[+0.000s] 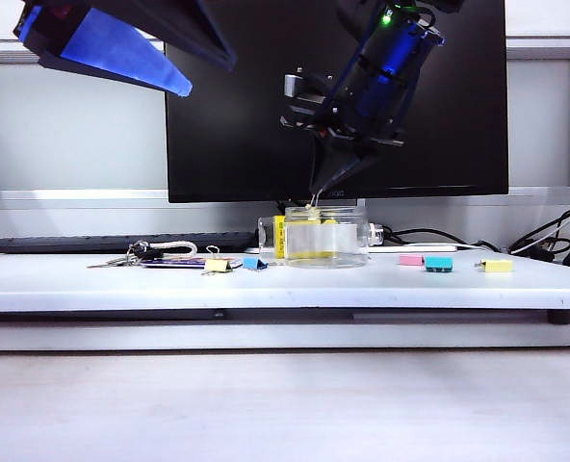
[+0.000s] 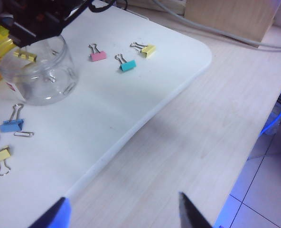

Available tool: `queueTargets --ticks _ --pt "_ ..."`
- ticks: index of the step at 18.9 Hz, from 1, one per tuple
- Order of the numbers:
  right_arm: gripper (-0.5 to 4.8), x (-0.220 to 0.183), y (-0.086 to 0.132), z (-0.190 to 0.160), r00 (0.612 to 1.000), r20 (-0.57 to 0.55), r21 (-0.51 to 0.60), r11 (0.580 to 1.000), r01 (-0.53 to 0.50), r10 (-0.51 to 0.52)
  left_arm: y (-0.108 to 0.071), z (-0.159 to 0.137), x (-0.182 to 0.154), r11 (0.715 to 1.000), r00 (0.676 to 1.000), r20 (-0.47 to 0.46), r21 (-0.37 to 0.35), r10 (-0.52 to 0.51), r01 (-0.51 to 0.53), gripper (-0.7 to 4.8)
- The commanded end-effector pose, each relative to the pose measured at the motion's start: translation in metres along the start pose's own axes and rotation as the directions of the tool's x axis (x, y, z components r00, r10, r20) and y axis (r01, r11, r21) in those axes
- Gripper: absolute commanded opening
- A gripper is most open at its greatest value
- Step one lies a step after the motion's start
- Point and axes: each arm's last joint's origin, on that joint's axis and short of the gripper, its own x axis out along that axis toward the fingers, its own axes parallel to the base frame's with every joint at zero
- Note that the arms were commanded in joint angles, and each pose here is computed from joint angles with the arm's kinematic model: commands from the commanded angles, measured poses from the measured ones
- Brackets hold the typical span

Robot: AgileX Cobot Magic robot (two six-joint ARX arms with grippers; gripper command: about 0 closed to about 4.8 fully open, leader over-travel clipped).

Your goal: Pick up the clips with the largest number of clips of the same color on the table and place them in a round transparent plastic box.

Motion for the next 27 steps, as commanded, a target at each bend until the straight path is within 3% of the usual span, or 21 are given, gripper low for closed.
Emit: queueTargets --ticks 1,6,8,12,15,17,19,22,24,27 --pt "0.86 -0.003 0.001 0.004 1.000 0.026 -0.001 1.000 0.002 -0.002 0.000 0.002 -0.001 1.000 1.000 0.012 0.002 -0.002 0.002 3.05" --pt "0.87 -0.013 -0.002 0.006 0.999 0.026 -0.014 0.999 0.035 -0.034 0.000 0.001 -0.001 1.000 1.000 0.000 0.001 -0.006 0.006 3.05" --pt "0.97 -0.035 -0.007 0.011 0.994 0.041 -0.018 0.995 0.098 -0.098 -0.002 0.000 -0.001 0.998 0.998 -0.005 0.001 -0.055 0.055 3.05" --pt "0.97 -0.081 -0.027 0.012 0.991 0.055 0.042 0.992 0.118 -0.120 -0.004 0.001 -0.001 0.992 0.992 0.010 0.005 -0.122 0.122 3.05" --pt "1.19 -0.092 -0.060 -0.011 0.988 -0.086 0.199 0.970 0.142 -0.128 -0.004 0.001 -0.001 0.992 0.992 0.010 0.001 -0.127 0.127 3.05" --pt "1.19 -0.088 -0.070 -0.026 0.981 -0.149 0.247 0.956 0.159 -0.125 -0.005 0.001 -0.001 0.989 0.989 0.011 -0.009 -0.146 0.146 3.05" --pt "1.50 -0.079 -0.070 -0.041 0.973 -0.203 0.256 0.953 0.163 -0.112 -0.005 0.001 -0.001 0.985 0.985 0.012 -0.037 -0.169 0.170 3.05" --pt "1.55 -0.069 -0.069 -0.058 0.959 -0.264 0.266 0.947 0.178 -0.106 -0.006 0.000 -0.001 0.981 0.982 0.001 -0.046 -0.190 0.190 3.05" --pt "2.06 -0.069 -0.071 -0.064 0.932 -0.317 0.241 0.935 0.260 -0.177 -0.006 -0.001 -0.001 0.979 0.981 -0.014 -0.068 -0.191 0.190 3.05" --pt "2.14 -0.071 -0.073 -0.068 0.922 -0.348 0.252 0.930 0.268 -0.171 -0.006 -0.002 -0.001 0.979 0.981 -0.024 -0.075 -0.192 0.189 3.05"
